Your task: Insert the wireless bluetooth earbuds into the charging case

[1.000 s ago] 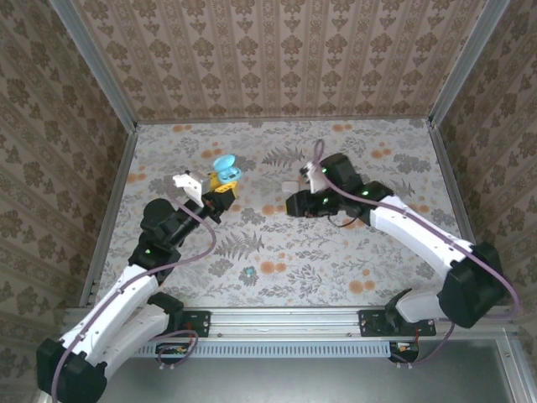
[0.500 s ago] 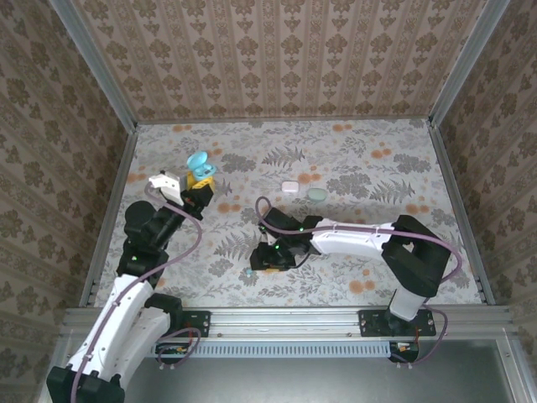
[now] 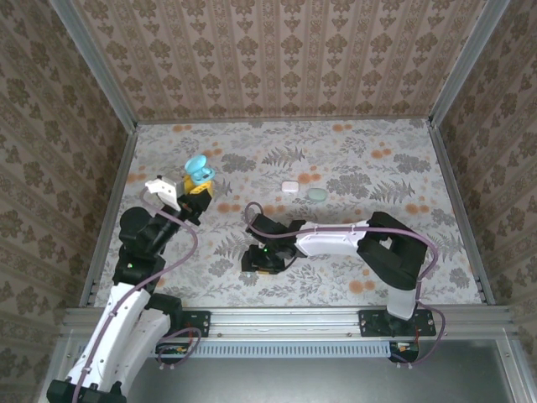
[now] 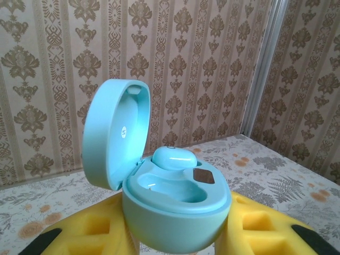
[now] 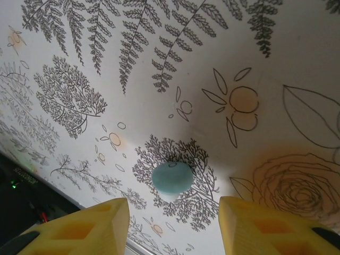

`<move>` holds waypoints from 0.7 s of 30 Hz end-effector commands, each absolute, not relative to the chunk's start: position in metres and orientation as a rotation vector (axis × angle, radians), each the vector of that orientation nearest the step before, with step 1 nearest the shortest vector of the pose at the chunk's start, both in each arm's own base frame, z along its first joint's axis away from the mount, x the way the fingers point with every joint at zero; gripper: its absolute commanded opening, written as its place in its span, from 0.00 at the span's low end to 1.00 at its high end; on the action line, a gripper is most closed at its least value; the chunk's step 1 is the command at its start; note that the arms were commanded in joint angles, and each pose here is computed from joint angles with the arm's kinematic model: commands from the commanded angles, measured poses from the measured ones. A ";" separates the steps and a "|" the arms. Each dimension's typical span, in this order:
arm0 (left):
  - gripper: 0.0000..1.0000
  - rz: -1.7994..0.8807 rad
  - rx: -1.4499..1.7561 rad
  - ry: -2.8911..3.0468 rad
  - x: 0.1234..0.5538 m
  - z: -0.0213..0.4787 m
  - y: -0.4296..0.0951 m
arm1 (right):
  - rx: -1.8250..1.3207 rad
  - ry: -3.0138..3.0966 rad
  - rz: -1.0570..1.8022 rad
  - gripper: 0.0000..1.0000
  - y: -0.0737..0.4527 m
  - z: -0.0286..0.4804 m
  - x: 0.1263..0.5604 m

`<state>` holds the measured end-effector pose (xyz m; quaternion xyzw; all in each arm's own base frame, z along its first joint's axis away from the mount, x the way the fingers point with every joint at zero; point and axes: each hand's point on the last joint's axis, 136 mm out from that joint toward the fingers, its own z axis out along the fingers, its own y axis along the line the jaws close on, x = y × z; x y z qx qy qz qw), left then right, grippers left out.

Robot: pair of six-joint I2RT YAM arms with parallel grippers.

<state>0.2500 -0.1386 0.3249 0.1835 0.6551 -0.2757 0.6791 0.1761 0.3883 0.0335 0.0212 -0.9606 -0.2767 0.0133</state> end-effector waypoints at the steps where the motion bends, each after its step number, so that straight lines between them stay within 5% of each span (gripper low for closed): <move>1: 0.28 -0.634 0.431 1.454 0.245 0.329 -0.140 | 0.047 -3.002 -0.855 0.49 0.400 0.034 0.177; 21: 0.28 -0.619 0.423 1.439 0.239 0.332 -0.136 | 0.295 -3.096 -0.466 0.43 0.397 0.021 0.179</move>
